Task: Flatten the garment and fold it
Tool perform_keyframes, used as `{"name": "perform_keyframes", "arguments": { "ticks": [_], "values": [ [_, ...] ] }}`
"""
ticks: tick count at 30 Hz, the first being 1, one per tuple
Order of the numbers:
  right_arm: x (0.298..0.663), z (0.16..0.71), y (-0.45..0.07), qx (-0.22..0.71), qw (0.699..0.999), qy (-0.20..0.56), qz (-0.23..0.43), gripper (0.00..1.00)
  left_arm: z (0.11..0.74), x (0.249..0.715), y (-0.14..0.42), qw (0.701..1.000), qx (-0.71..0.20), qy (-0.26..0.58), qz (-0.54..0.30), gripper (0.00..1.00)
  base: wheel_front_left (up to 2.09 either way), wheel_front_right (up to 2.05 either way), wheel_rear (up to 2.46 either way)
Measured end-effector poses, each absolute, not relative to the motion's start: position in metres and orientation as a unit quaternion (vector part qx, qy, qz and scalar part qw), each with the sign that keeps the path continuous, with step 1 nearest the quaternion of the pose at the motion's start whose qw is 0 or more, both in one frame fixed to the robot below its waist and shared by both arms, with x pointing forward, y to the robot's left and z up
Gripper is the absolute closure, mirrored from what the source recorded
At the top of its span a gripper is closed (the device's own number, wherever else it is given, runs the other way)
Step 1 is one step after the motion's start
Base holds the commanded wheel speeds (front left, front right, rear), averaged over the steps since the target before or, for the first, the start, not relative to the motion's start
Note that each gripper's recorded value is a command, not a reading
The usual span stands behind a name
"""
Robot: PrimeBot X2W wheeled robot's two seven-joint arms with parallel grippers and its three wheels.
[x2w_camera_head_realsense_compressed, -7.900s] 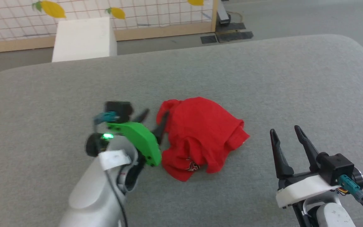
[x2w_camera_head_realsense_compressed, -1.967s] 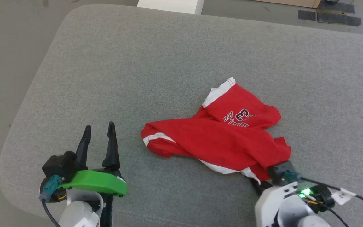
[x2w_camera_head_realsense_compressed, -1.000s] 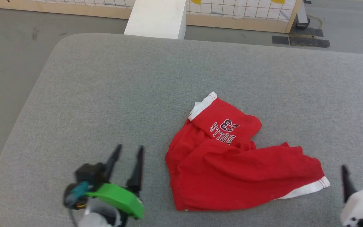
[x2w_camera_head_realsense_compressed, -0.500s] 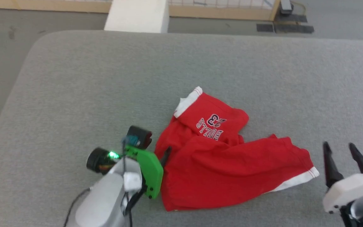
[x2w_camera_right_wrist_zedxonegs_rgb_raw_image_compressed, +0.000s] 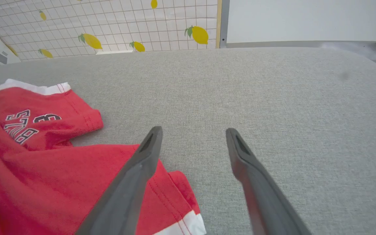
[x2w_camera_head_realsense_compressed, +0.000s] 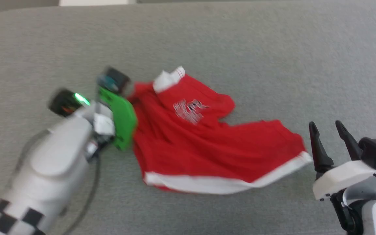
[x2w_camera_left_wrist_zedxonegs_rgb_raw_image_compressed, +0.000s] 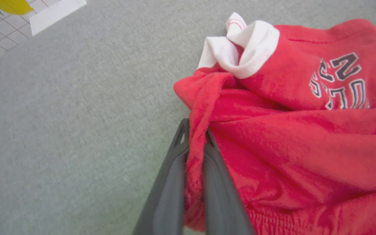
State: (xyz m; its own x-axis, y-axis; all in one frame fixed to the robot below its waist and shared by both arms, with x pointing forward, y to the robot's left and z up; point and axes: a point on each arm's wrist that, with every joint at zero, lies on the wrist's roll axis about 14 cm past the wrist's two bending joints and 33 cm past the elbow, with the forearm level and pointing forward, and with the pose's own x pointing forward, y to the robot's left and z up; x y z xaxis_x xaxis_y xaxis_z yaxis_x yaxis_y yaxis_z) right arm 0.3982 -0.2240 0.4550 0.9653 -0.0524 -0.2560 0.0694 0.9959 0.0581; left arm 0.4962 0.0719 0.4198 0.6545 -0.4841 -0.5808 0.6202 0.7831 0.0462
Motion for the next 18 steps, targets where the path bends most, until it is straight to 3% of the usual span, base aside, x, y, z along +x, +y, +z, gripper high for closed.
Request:
{"name": "perform_keyframes", "arguments": {
  "ticks": [9,11,18],
  "values": [
    [0.396,0.434,-0.240,0.034,0.987,0.147,-0.055,0.00,0.427,0.568,0.083,0.935,0.097,0.225,-0.258,1.00,0.00,0.00,0.00],
    [0.396,0.433,-0.241,0.036,0.987,0.147,-0.058,0.00,0.424,0.574,0.083,0.943,0.077,0.216,-0.242,0.00,0.00,0.00,0.00],
    [0.394,0.438,-0.244,0.037,0.988,0.137,-0.063,0.00,0.440,0.569,0.083,0.967,0.015,0.137,-0.214,0.00,0.00,0.00,0.00]
  ]
}}
